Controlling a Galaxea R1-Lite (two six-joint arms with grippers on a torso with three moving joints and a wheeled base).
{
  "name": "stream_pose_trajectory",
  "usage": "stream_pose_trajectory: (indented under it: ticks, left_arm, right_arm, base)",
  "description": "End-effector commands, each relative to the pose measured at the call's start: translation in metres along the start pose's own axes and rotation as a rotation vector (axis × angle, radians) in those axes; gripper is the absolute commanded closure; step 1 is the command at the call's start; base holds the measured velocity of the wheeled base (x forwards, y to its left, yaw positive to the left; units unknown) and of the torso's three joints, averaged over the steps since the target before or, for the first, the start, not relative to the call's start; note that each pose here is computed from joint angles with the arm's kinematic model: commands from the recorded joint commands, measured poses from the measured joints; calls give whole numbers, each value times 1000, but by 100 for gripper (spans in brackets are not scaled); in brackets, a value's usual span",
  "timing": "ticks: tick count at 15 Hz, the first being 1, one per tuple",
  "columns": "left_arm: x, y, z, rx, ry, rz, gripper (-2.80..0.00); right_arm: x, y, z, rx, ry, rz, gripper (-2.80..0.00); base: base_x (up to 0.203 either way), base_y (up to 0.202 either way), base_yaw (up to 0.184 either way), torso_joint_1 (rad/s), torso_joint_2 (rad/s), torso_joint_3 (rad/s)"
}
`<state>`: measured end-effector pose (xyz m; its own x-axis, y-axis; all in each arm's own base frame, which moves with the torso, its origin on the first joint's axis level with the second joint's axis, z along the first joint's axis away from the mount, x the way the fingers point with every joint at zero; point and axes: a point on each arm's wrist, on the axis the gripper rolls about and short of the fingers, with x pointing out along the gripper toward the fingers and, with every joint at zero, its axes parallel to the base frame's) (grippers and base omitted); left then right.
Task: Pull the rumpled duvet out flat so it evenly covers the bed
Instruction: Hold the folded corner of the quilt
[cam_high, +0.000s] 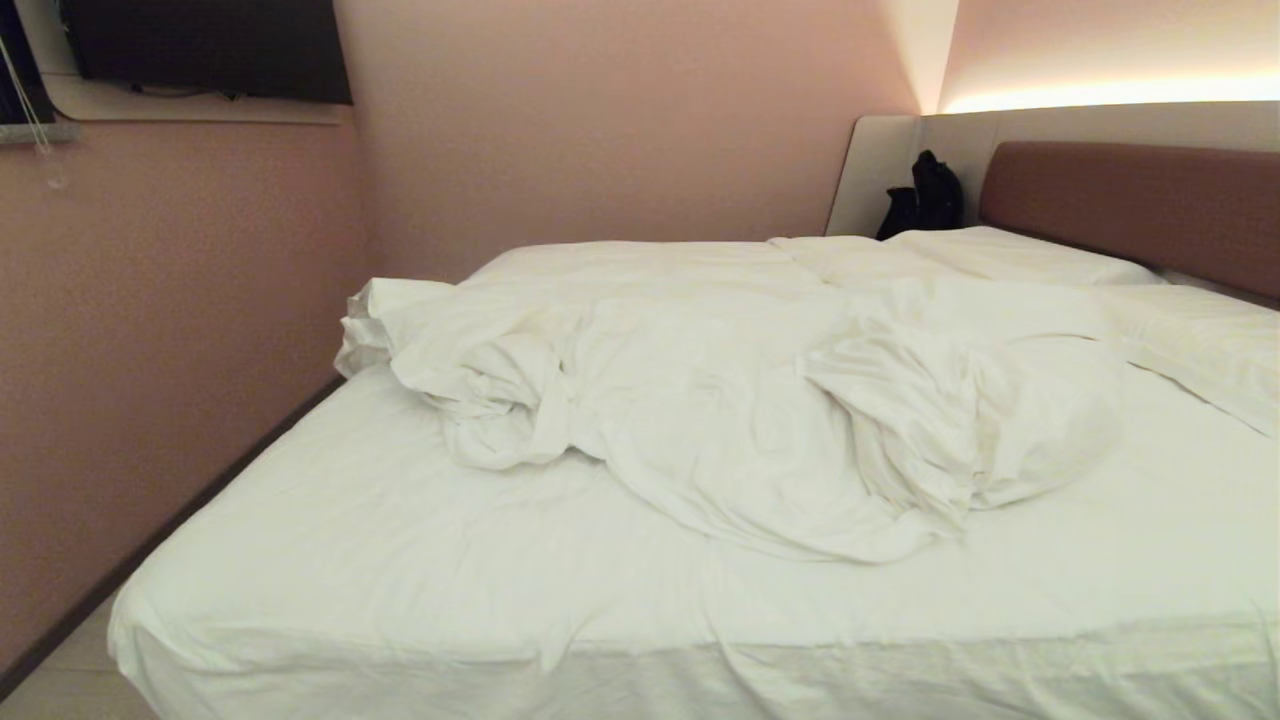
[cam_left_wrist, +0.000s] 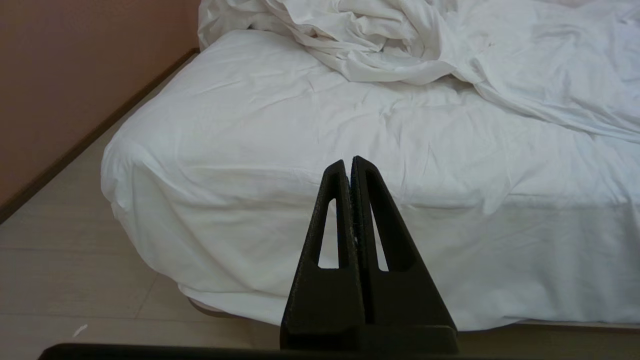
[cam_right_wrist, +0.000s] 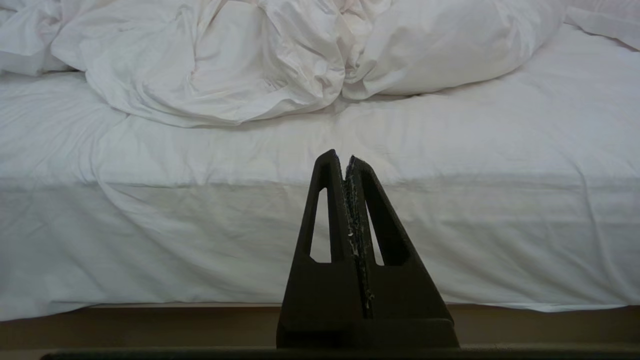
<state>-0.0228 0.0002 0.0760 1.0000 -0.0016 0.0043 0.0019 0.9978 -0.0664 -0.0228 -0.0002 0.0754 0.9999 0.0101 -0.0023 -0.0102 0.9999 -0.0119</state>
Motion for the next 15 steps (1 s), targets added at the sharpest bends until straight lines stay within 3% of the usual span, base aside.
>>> stream_pose_trajectory:
  ticks: [1, 15]
  left_arm:
    - [0, 0, 0, 2, 0, 2, 0]
    - [0, 0, 1, 4, -4, 1, 0]
  right_arm:
    - [0, 0, 0, 0, 0, 0, 0]
    - [0, 0, 0, 0, 1, -1, 0]
  base:
    - [0, 0, 0, 0, 0, 0]
    - [0, 0, 0, 0, 0, 0]
